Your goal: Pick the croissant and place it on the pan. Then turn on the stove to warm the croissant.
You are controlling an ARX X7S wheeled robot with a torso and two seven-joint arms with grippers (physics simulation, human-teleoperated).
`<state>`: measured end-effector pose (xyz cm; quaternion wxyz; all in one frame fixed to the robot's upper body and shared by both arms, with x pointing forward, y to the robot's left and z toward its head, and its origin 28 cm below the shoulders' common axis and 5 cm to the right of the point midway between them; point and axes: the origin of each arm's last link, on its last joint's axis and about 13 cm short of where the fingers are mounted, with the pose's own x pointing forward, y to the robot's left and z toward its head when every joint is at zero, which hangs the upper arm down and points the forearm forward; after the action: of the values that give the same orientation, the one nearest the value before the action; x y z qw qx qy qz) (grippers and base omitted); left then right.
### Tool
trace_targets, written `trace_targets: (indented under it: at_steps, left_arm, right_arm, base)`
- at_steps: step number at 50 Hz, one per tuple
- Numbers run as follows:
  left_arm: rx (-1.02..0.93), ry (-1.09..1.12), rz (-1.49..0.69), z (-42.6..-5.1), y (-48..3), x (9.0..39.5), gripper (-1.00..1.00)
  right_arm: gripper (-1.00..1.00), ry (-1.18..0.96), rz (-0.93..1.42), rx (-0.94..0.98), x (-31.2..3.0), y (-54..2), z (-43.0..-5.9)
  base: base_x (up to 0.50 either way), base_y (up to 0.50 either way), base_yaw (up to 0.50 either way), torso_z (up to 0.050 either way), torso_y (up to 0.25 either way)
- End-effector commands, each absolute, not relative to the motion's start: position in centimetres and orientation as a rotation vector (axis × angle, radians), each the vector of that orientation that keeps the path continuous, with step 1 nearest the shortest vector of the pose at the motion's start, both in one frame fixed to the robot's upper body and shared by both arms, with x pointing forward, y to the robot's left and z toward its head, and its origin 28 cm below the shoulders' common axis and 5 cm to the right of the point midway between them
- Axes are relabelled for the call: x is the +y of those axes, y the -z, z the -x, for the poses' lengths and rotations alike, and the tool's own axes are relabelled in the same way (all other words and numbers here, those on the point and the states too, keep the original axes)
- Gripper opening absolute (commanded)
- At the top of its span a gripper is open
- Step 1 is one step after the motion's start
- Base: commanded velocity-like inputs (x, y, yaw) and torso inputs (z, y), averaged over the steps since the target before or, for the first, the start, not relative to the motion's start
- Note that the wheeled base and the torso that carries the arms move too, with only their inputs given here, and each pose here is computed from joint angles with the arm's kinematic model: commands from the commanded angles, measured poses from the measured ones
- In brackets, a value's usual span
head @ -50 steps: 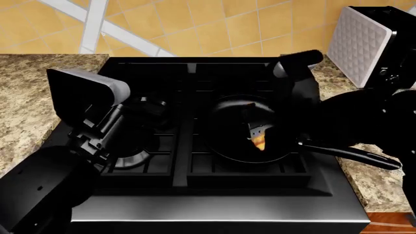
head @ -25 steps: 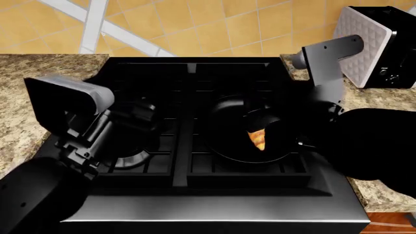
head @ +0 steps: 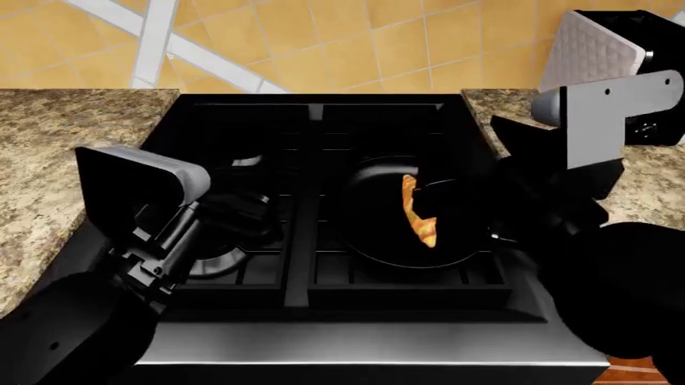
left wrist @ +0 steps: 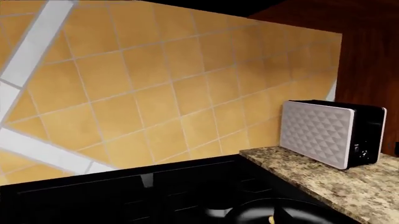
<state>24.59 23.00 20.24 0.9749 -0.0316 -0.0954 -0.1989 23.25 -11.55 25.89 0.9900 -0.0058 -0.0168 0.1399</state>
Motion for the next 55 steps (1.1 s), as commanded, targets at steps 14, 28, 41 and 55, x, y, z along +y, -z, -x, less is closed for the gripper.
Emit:
trace_targets:
  at_steps: [14, 28, 41, 55]
  left_arm:
    - [-0.199, 0.422, 0.050, -25.08, -20.51, 22.53, 1.00]
    - [-0.190, 0.425, 0.058, -25.26, -20.24, 22.46, 1.00]
    - [-0.188, 0.427, 0.059, -25.25, -20.27, 22.41, 1.00]
    - [-0.198, 0.404, 0.079, -25.05, -19.75, 22.29, 1.00]
  right_arm:
    - [1.00, -0.251, -0.019, -0.038, -12.28, -25.31, -22.87]
    - [1.00, -0.259, -0.034, -0.028, -12.12, -25.07, -22.92]
    - [1.00, -0.261, -0.044, -0.033, -12.14, -25.04, -22.96]
    - [1.00, -0.262, -0.042, -0.036, -12.05, -24.90, -22.84]
  base:
    - [-0.03, 0.00, 0.00, 0.000, 0.000]
    - [-0.48, 0.00, 0.00, 0.000, 0.001]
    - [-0.50, 0.00, 0.00, 0.000, 0.000]
    - [-0.28, 0.00, 0.00, 0.000, 0.000]
